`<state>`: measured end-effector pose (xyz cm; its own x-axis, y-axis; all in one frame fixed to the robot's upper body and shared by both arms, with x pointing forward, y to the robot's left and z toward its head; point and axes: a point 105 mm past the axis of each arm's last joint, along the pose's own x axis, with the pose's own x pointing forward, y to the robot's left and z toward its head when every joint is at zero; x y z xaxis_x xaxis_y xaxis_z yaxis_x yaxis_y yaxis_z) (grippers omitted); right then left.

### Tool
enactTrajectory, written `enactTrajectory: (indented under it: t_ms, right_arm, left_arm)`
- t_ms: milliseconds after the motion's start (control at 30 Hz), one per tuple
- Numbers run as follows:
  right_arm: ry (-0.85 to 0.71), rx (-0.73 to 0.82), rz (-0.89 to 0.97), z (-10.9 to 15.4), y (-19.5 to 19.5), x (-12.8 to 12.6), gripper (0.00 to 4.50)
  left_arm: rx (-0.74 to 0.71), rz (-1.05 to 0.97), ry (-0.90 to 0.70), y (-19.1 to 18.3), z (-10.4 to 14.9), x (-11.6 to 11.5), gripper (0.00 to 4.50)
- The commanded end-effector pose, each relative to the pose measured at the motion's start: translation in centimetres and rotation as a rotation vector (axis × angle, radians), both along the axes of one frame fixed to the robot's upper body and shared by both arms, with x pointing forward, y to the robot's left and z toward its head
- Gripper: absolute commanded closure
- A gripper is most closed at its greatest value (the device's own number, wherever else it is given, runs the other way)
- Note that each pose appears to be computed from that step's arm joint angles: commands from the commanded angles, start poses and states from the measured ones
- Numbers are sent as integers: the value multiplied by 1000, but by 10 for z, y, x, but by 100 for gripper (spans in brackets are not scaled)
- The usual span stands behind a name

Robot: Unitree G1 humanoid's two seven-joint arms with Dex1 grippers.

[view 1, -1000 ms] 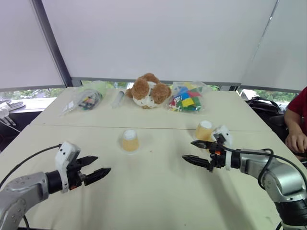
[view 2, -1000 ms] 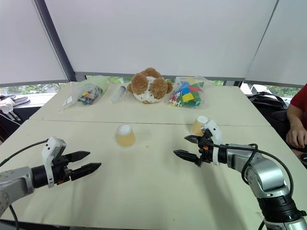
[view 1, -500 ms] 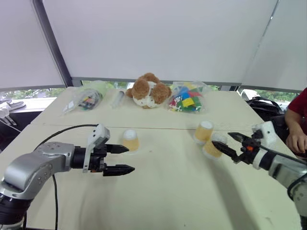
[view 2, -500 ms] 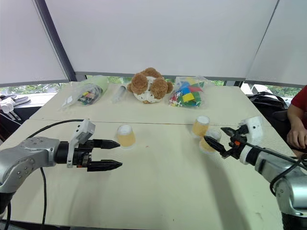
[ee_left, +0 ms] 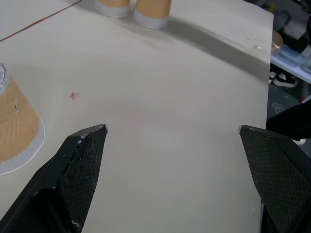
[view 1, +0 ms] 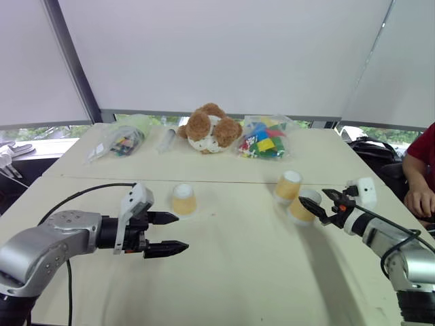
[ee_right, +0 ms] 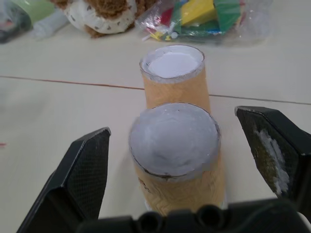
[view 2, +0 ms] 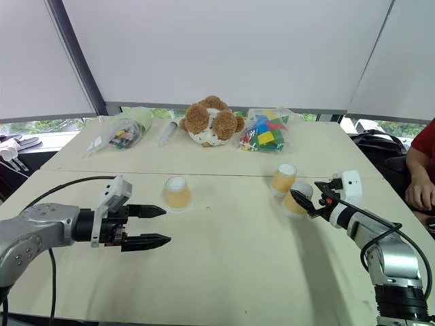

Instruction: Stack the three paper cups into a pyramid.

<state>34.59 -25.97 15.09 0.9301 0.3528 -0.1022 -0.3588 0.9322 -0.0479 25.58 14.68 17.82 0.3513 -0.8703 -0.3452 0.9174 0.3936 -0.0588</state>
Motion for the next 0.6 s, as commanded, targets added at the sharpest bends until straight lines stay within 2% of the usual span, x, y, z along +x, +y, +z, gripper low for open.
enactTrajectory:
  t_ms: [33, 200, 367, 500, 600]
  right_arm:
    - [-33, 3, 10, 8, 0, 3, 0]
    - [-24, 11, 5, 2, -1, 6, 0]
    - [-42, 20, 3, 5, -1, 8, 235]
    - [-77, 43, 19, 17, 3, 6, 246]
    - [-64, 35, 212, 29, 37, -12, 246]
  left_arm:
    - [-4, -1, -44, 0, 10, -2, 3]
    - [-2, 10, -48, 1, 10, 0, 3]
    - [0, 17, -46, 2, 8, 1, 0]
    - [6, 24, -43, 4, 6, 1, 0]
    - [16, 34, -37, 8, 5, 2, 0]
